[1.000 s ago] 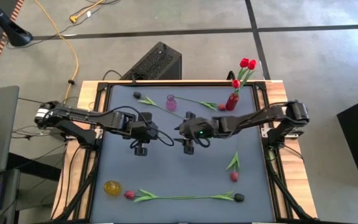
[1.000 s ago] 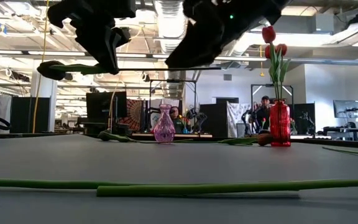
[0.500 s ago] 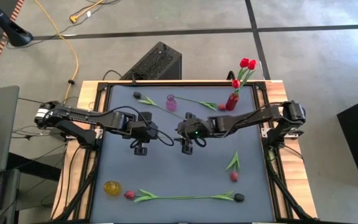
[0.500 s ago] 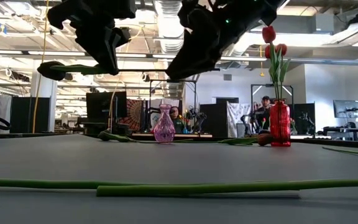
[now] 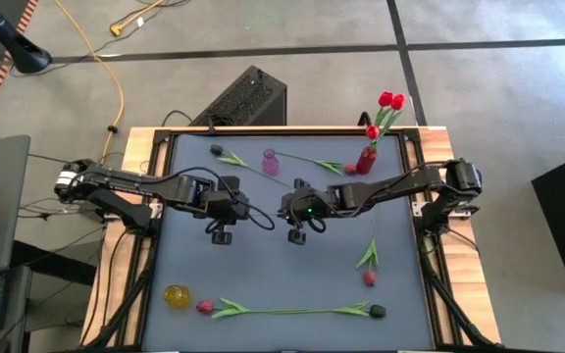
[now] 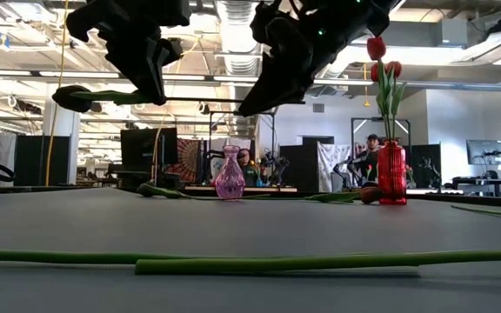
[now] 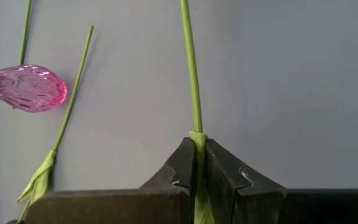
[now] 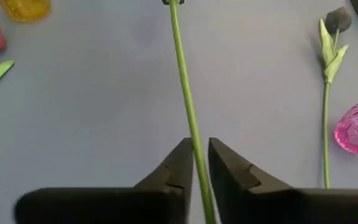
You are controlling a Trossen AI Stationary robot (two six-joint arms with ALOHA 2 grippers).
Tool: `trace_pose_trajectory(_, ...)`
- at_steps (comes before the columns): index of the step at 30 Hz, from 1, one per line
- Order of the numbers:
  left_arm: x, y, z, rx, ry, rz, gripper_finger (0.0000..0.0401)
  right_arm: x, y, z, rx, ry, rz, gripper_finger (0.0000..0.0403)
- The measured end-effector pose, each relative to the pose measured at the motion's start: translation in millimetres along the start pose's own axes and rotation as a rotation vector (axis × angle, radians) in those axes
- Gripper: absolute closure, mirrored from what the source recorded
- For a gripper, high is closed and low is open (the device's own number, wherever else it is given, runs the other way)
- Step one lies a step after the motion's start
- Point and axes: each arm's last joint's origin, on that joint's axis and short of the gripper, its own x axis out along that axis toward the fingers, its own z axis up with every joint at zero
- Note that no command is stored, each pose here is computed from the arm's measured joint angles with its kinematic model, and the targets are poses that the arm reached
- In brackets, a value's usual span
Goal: Sort flowers into vase by color
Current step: Put the middle black flower into the violet vase
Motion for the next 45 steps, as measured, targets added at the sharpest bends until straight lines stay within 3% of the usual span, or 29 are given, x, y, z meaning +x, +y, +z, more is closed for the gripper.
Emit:
trace_pose_trajectory(5, 0.0, 0.1, 0.2, -0.002, -0.002, 0.001, 0.0393, 0.0, -0.2, -1.2, -0.003, 0.013, -0.001, 0.0375)
trace_pose_trajectory(14, 0.0, 0.0, 0.7, -0.019, -0.008, 0.0, 0.0368, 0.0, -0.3, -2.3, 0.039, 0.022, -0.002, 0.0368)
trace_pose_trajectory(26, -6.9, 3.5, 3.6, 0.026, -0.067, 0.075, 0.0255, 3.3, -1.6, -18.4, 0.083, 0.088, -0.016, 0.0378)
trace_pose_trajectory(31, -42.2, 10.5, 5.1, 0.049, -0.281, 0.103, 0.0211, 8.3, -4.1, -32.5, 0.112, 0.078, -0.019, 0.0378)
trace_pose_trajectory(36, -82.4, 20.3, -3.8, -0.002, -0.562, 0.116, 0.0203, 7.9, -4.4, -36.3, 0.132, 0.024, -0.011, 0.0378)
trace_pose_trajectory(40, -86.8, 20.9, -22.4, -0.04, -0.772, 0.059, 0.0202, 7.0, -1.8, -40.2, 0.133, -0.014, 0.001, 0.0378)
trace_pose_trajectory(45, -78.2, 19.3, -50.0, -0.126, -0.961, 0.082, 0.0202, -6.5, -0.1, -40.0, 0.134, -0.063, 0.018, 0.0378)
